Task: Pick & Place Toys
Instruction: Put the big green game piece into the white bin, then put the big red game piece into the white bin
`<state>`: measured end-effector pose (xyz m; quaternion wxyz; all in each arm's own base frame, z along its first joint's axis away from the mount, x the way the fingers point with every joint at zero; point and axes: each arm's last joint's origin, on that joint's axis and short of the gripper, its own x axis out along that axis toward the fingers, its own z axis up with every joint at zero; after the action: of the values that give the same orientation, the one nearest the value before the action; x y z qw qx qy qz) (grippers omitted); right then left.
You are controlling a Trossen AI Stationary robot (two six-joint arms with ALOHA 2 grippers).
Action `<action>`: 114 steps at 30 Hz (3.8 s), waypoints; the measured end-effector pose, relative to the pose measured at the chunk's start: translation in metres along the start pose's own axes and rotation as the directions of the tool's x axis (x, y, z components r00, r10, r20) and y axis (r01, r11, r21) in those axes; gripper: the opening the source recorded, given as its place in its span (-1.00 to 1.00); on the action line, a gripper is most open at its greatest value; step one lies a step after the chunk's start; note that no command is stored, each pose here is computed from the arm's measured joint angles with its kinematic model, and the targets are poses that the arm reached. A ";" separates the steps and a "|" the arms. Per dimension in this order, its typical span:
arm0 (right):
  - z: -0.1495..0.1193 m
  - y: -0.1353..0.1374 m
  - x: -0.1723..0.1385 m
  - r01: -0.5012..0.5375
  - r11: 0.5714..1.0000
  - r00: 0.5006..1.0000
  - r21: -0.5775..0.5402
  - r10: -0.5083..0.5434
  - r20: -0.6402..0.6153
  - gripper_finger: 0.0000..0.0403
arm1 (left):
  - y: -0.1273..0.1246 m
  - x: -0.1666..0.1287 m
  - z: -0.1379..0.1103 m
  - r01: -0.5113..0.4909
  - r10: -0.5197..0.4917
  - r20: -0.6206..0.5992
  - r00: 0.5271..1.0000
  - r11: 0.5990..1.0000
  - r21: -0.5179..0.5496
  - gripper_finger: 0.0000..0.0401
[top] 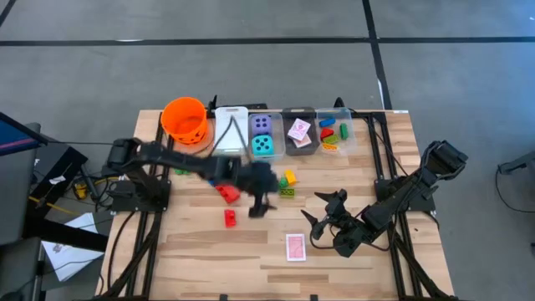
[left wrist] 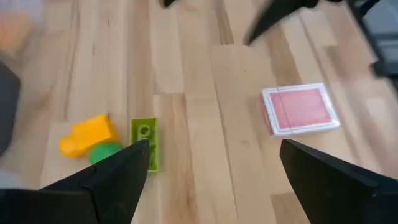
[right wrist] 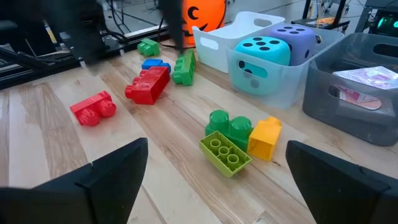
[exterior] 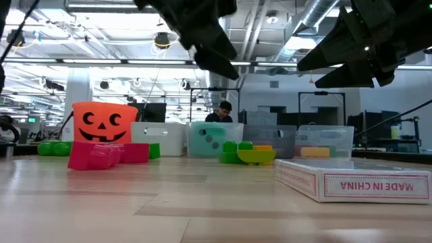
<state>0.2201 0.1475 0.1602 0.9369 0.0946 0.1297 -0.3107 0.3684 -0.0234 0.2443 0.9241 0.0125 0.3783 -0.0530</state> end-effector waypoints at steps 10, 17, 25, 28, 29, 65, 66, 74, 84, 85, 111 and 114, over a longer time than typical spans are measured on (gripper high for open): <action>0.000 0.000 0.000 -0.002 1.000 1.000 0.008 0.002 0.002 0.86 | -0.039 0.024 -0.038 -0.255 0.262 0.179 0.948 0.965 -0.062 0.76; 0.001 0.000 0.000 -0.002 1.000 1.000 0.008 0.002 0.002 0.86 | -0.013 0.039 -0.075 -0.324 0.345 0.109 0.932 0.930 -0.174 0.75; 0.001 -0.001 0.003 0.010 1.000 1.000 0.004 -0.010 0.001 0.86 | -0.006 0.065 -0.094 -0.326 0.358 0.126 0.925 0.920 -0.218 0.75; 0.001 -0.001 0.003 0.012 1.000 1.000 0.003 -0.012 -0.001 0.86 | -0.005 0.078 -0.103 -0.342 0.369 0.100 0.924 0.916 -0.209 0.75; 0.001 -0.001 0.003 0.012 1.000 1.000 0.002 -0.012 -0.002 0.86 | -0.005 0.081 -0.106 -0.347 0.372 0.095 0.923 0.914 -0.208 0.75; 0.001 -0.002 0.003 0.012 1.000 1.000 -0.005 -0.012 -0.006 0.86 | 0.017 0.103 -0.120 -0.349 0.393 0.097 0.914 0.886 -0.306 -0.37; 0.001 -0.002 0.003 0.012 1.000 1.000 -0.006 -0.012 -0.006 0.86 | 0.016 0.103 -0.119 -0.337 0.385 0.113 0.916 0.890 -0.306 -0.37; -0.001 -0.004 0.004 0.015 1.000 1.000 -0.014 -0.016 -0.009 0.86 | 0.019 0.078 -0.094 -0.346 0.413 0.191 0.891 0.888 -0.304 -0.37; -0.014 -0.017 0.006 0.035 0.999 0.999 0.013 -0.035 -0.021 0.86 | 0.022 -0.018 -0.058 -0.618 0.664 0.183 0.725 0.745 -0.253 -0.37; -0.014 -0.017 0.006 0.035 0.999 0.999 0.012 -0.035 -0.021 0.86 | 0.023 -0.028 -0.056 -0.653 0.698 0.178 0.694 0.714 -0.254 -0.37; -0.011 -0.011 0.006 -0.003 0.999 1.000 0.047 0.004 -0.014 0.86 | 0.108 -0.099 -0.096 -0.873 0.873 -0.218 0.436 0.350 -0.341 -0.08; -0.011 -0.011 0.006 -0.003 0.999 1.000 0.047 0.004 -0.014 0.86 | 0.116 -0.100 -0.099 -0.863 0.862 -0.234 0.451 0.354 -0.359 0.00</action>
<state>0.2158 0.1384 0.1471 0.9340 0.1190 0.1288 -0.3113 0.2412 0.1069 0.2417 0.7901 0.0056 0.3183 0.5239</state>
